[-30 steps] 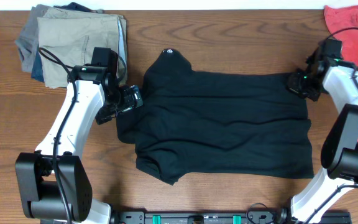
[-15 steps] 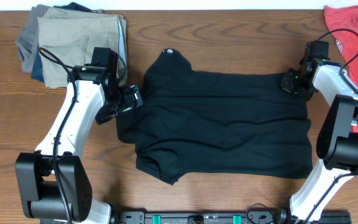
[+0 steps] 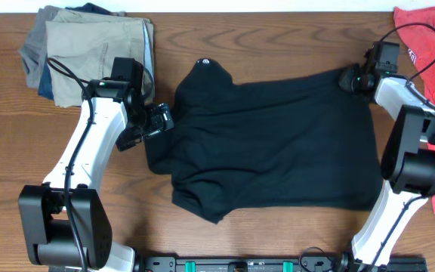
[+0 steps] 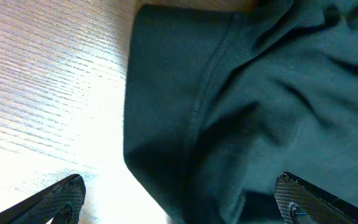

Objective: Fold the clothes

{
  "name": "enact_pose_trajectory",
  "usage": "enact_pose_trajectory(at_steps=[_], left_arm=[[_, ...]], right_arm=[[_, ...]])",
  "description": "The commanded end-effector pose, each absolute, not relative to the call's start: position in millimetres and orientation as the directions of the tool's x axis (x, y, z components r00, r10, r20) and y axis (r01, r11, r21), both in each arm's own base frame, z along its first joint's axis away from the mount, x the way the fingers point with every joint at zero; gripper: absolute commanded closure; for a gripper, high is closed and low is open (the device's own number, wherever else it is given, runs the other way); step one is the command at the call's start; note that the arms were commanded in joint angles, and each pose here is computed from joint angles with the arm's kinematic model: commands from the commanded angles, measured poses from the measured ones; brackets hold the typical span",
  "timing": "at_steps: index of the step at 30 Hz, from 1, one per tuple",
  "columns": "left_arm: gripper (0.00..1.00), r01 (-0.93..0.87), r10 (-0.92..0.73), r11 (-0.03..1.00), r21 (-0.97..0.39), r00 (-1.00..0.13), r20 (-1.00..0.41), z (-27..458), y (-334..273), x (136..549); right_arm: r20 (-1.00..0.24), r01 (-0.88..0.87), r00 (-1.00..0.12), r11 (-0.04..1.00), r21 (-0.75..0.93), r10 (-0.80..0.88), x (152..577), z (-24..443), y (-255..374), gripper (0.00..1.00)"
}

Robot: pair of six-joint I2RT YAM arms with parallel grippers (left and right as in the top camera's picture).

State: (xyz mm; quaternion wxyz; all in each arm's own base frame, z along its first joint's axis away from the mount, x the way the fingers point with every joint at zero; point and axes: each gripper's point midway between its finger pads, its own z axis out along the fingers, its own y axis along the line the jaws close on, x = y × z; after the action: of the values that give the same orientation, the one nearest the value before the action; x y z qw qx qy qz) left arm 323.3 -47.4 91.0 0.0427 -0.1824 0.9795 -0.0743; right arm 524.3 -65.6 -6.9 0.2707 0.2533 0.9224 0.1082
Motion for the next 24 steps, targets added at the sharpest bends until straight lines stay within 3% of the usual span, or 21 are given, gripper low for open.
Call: enact_pose_trajectory(at_steps=[1, 7, 11, 17, 24], left_arm=[[0.02, -0.342, -0.354, 0.928, -0.15, -0.933, -0.062, 88, -45, 324], [0.02, -0.338, -0.354, 0.927, -0.16, -0.931, -0.085, 89, -46, 330], [0.02, -0.336, -0.353, 0.928, -0.162, -0.931, -0.089, 89, -46, 331], [0.02, -0.335, -0.352, 0.928, -0.165, -0.932, -0.086, 89, -47, 331], [0.02, -0.337, -0.348, 0.925, -0.178, -0.937, -0.035, 89, -52, 320]], right_arm=[[-0.221, 0.498, -0.798, 0.82, 0.283, 0.561, 473, -120, -45, 0.99], [-0.207, 0.504, -0.792, 0.806, 0.309, 0.575, 504, -144, -46, 0.99], [-0.178, 0.493, -0.816, 0.822, 0.284, 0.551, 520, -134, -49, 0.99], [-0.139, 0.489, -0.835, 0.834, 0.258, 0.532, 533, -81, -56, 0.99], [-0.112, 0.513, -0.827, 0.822, 0.247, 0.55, 529, 11, -67, 0.99]])
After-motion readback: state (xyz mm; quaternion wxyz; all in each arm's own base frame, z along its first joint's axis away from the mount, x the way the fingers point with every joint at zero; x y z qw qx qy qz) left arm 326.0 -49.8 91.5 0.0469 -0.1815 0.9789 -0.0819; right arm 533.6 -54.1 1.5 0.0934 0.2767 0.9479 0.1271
